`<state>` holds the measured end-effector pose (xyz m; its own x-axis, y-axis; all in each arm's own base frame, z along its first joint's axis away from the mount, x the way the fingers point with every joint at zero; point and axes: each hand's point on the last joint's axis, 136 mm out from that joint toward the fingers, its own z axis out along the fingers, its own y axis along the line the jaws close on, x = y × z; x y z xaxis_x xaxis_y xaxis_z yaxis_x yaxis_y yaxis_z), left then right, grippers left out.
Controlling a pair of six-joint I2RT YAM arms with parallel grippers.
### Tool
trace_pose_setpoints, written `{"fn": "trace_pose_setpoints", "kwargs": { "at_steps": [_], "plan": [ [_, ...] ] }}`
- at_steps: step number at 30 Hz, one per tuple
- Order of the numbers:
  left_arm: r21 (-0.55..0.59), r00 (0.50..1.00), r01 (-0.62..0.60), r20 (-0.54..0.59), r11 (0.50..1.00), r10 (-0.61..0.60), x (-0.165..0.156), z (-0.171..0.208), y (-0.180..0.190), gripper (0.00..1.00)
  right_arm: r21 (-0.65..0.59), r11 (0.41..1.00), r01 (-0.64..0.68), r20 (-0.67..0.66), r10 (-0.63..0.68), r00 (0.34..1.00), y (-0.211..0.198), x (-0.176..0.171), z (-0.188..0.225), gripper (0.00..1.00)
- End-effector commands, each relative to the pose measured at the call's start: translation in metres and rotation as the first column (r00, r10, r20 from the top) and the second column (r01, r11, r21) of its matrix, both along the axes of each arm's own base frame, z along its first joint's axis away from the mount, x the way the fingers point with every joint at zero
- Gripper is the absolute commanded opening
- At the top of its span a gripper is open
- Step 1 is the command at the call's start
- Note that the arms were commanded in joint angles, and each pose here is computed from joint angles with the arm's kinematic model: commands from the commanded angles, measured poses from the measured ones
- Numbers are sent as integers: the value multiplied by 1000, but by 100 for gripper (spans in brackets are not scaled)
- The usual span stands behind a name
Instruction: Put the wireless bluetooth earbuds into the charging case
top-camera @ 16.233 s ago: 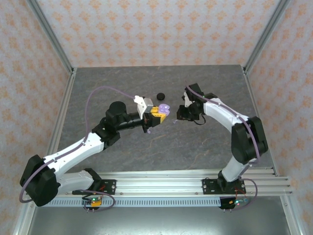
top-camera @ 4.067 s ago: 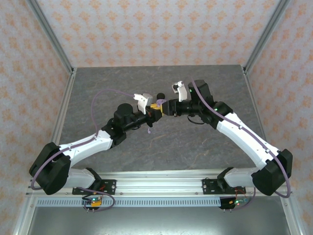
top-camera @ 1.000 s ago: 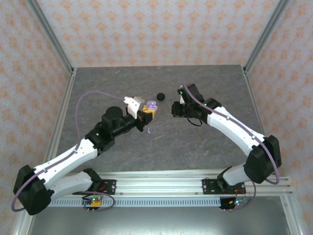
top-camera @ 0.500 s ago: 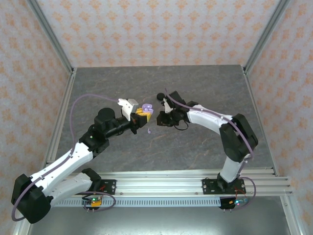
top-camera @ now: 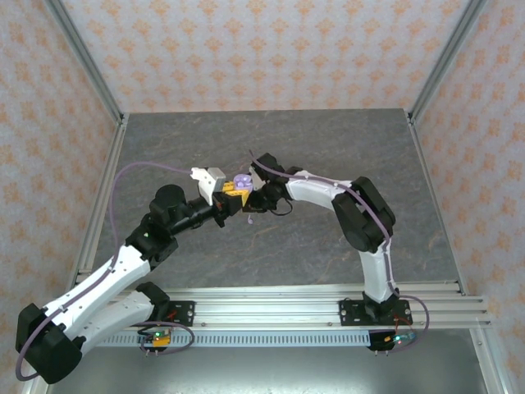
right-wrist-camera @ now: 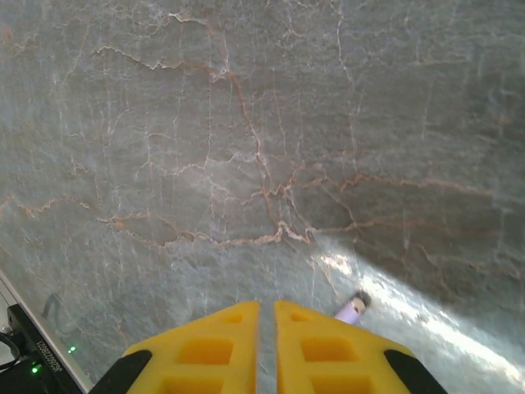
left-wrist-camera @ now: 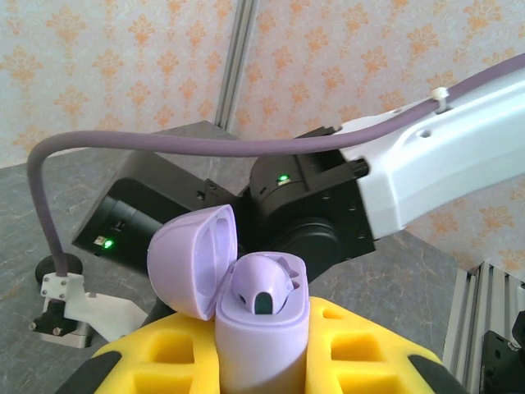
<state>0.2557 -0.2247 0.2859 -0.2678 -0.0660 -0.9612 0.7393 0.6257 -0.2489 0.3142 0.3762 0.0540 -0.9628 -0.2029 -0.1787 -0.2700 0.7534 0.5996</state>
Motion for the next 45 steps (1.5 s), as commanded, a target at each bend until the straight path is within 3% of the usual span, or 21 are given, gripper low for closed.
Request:
{"fn": "trace_pose_setpoints", "kwargs": {
  "at_steps": [1, 16, 31, 36, 45],
  "plan": [
    [-6, 1000, 10, 24, 1000, -10, -5, 5, 2, 14, -8, 999, -34, -26, 33, 999, 6, -1, -5, 13],
    [3, 1000, -2, 17, 1000, 2, -2, 1, 3, 14, -222, 970, -100, -74, 85, 994, -21, -8, -39, 13],
    [1, 1000, 1, 2, 1000, -1, -1, -2, 2, 14, -388, 921, -44, 1, 48, 999, -63, -11, -31, 14],
    [1, 1000, 5, 3, 1000, -5, -1, -1, 1, 14, -369, 929, -8, 48, 28, 998, -66, -10, -11, 15],
    [3, 1000, 0, 2, 1000, 0, 0, -2, 2, 14, -254, 967, 16, 80, 4, 997, -66, -26, 24, 33]
  ]
}}
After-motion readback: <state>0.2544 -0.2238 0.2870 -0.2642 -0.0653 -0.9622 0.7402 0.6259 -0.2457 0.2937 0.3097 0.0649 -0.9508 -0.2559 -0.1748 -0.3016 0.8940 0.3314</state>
